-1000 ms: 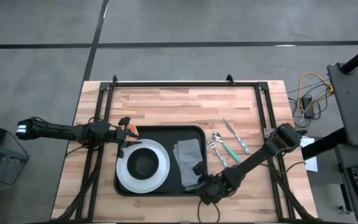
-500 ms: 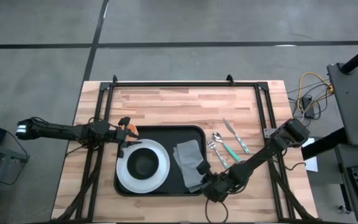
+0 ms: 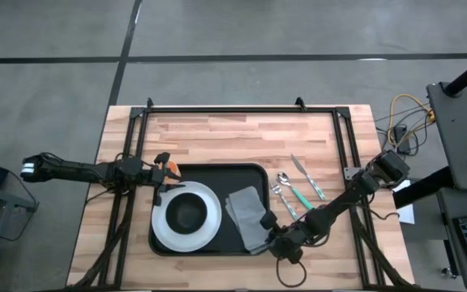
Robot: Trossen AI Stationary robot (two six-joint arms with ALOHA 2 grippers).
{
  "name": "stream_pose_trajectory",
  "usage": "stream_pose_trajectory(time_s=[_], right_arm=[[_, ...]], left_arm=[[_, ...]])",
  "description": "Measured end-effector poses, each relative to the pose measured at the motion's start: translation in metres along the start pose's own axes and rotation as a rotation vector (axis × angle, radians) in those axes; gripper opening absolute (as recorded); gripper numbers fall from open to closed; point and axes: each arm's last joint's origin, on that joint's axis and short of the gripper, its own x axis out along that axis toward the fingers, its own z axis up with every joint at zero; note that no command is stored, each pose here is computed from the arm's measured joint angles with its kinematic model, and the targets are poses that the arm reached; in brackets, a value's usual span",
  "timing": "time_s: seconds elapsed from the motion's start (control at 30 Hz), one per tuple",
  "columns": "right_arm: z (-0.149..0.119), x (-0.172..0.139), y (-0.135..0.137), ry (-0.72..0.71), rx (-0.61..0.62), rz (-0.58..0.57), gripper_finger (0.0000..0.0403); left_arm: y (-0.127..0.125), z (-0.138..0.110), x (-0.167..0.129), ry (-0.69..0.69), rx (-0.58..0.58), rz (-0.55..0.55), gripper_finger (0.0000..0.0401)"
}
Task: Set up tray
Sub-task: Put the gray napkin on the black tray to the right side of the white plate
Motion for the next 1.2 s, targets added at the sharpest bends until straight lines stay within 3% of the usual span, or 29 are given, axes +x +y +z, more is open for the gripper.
stream_pose_trajectory(time_s=[0.3, 0.63, 0.77, 0.97, 1.2], right_arm=[[0.012, -0.005, -0.004, -0.014, 0.006, 0.006, 0.0023], [0.029, -0.015, -0.014, 0.001, 0.084, -0.034, 0.0132], [0.029, -0.014, -0.030, 0.009, 0.219, -0.084, 0.0163], [0.010, -0.003, -0.073, 0.004, 0.416, 0.061, 0.0183], [0.006, 0.001, -0.090, -0.038, 0.328, 0.043, 0.0178]], left_arm=[[0.000, 0.000, 0.000, 0.000, 0.000, 0.000, 0.0062], [0.000, 0.000, 0.000, 0.000, 0.000, 0.000, 0.0062], [0.000, 0.000, 0.000, 0.000, 0.000, 0.000, 0.0062], [0.000, 0.000, 0.000, 0.000, 0.000, 0.000, 0.0062], [0.000, 0.000, 0.000, 0.000, 0.000, 0.000, 0.0062]])
